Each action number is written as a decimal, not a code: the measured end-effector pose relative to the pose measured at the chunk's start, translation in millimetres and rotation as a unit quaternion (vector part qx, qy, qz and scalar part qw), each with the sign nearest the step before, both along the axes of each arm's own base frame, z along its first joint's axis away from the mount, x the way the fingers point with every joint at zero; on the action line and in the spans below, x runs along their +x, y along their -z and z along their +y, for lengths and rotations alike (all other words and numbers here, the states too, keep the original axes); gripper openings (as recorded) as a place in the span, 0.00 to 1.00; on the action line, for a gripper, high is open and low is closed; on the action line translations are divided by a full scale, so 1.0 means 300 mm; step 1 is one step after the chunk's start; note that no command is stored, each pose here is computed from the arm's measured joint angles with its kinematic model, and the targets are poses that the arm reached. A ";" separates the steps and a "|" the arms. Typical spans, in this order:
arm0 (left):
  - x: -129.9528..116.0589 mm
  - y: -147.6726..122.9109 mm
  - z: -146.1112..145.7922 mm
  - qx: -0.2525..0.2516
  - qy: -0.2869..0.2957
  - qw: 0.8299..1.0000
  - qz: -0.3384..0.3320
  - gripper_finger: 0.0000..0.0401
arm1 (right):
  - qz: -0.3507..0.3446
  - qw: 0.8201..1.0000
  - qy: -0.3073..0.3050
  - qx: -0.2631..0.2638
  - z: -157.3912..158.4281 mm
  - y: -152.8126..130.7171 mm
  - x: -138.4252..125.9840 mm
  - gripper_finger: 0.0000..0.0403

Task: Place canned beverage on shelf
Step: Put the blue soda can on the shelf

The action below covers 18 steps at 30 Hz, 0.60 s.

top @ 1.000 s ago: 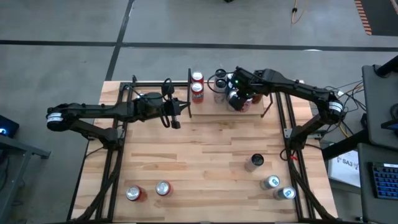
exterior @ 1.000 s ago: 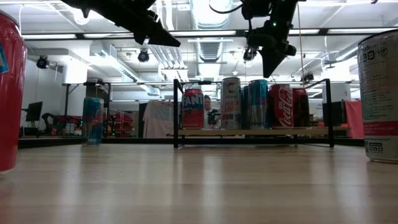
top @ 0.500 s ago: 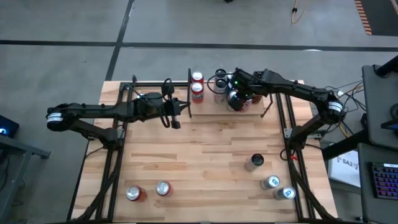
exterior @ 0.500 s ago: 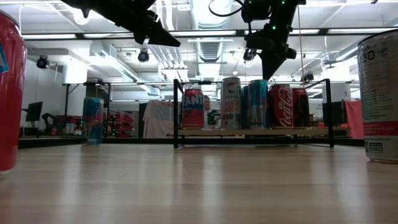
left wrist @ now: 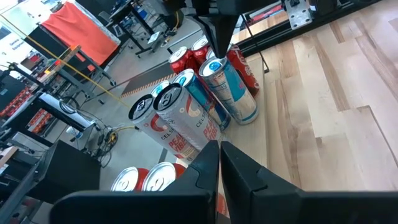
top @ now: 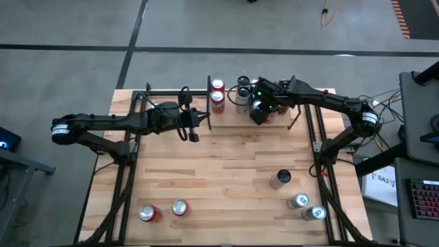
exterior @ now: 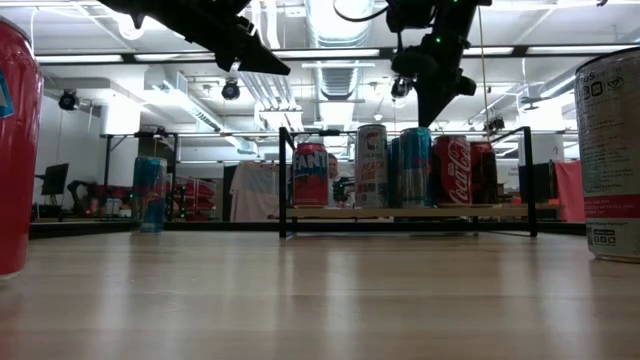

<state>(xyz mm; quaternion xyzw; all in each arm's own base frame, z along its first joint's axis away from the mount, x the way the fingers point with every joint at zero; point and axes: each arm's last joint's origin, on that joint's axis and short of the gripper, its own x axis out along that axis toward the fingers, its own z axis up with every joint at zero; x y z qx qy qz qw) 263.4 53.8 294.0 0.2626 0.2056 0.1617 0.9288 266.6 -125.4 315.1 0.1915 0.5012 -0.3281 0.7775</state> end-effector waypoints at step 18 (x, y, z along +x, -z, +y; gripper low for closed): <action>0.000 0.000 0.000 0.000 0.000 1.000 0.000 0.00 | -0.035 0.999 -0.025 -0.026 0.009 0.027 0.037 0.03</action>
